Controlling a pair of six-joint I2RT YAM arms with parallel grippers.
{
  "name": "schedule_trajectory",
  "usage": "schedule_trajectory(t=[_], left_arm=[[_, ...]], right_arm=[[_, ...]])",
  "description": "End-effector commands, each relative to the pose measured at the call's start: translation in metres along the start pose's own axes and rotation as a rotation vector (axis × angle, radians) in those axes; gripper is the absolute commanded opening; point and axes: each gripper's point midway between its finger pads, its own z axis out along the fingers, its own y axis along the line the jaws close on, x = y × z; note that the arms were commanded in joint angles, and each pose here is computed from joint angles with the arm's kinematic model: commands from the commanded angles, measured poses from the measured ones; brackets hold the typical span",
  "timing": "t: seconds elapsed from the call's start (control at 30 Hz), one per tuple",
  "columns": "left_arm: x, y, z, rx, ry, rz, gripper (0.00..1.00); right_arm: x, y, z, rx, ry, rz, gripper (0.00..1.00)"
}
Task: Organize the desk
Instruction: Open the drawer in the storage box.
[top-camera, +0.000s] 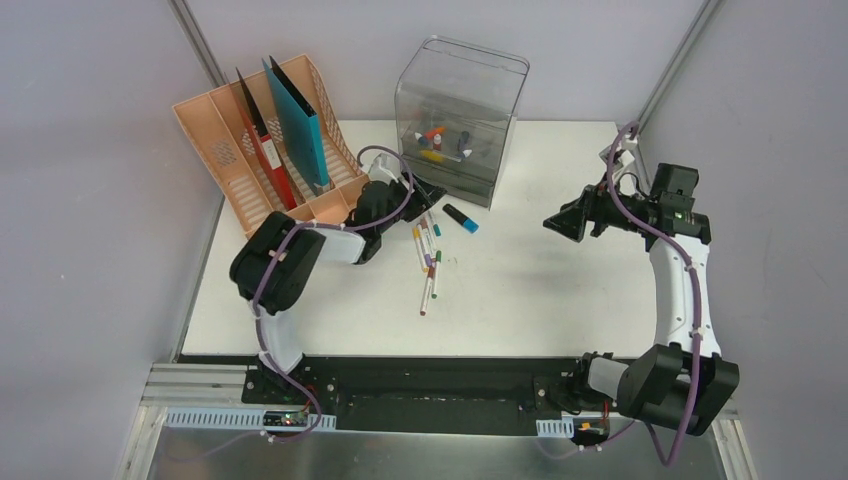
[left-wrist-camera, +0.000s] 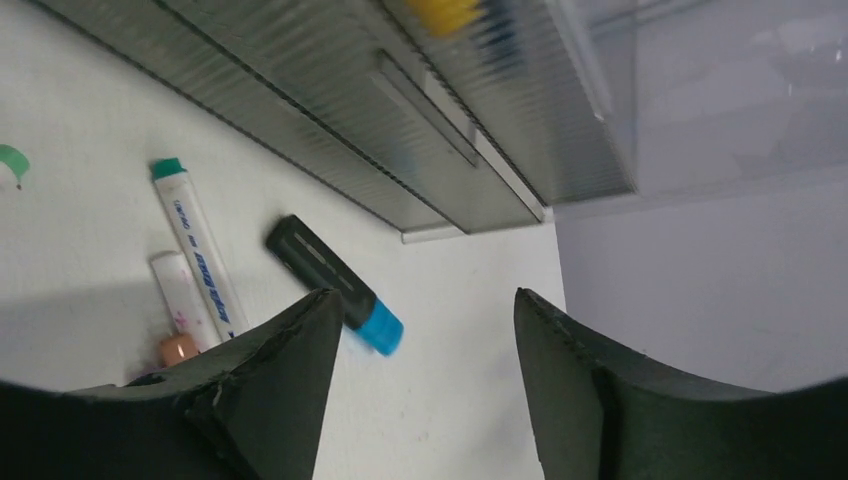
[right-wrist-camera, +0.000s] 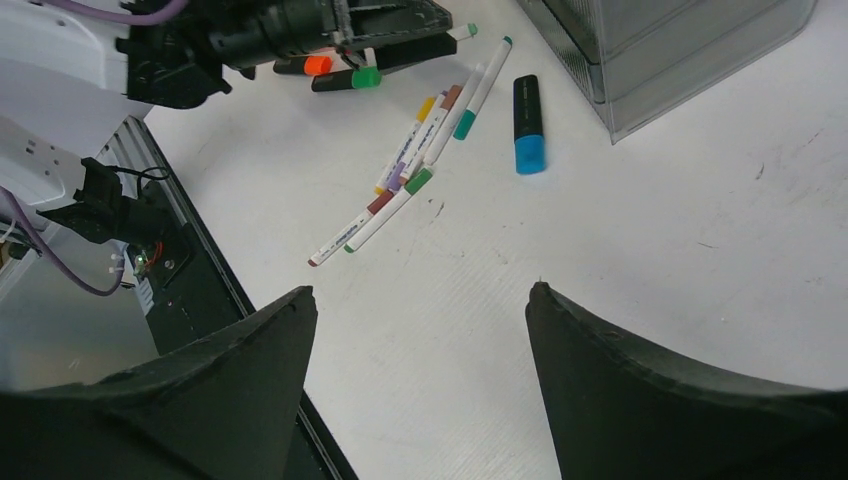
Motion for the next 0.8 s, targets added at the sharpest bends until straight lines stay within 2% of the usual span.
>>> schedule_trajectory(t=[0.0, 0.13, 0.5, 0.77], left_arm=[[-0.031, -0.019, 0.026, 0.112, -0.157, -0.11, 0.62], [-0.031, -0.018, 0.044, 0.153, -0.165, -0.14, 0.54], [-0.034, -0.015, 0.054, 0.186, -0.19, -0.148, 0.49], [-0.043, -0.004, 0.073, 0.161, -0.205, -0.198, 0.28]], right_arm=[[-0.014, 0.017, -0.007, -0.032, -0.047, -0.112, 0.8], [-0.013, 0.017, -0.007, -0.033, -0.046, -0.116, 0.8], [-0.01, 0.01, -0.006, -0.007, -0.029, -0.117, 0.8], [-0.008, 0.008, -0.005, -0.009, -0.023, -0.109, 0.81]])
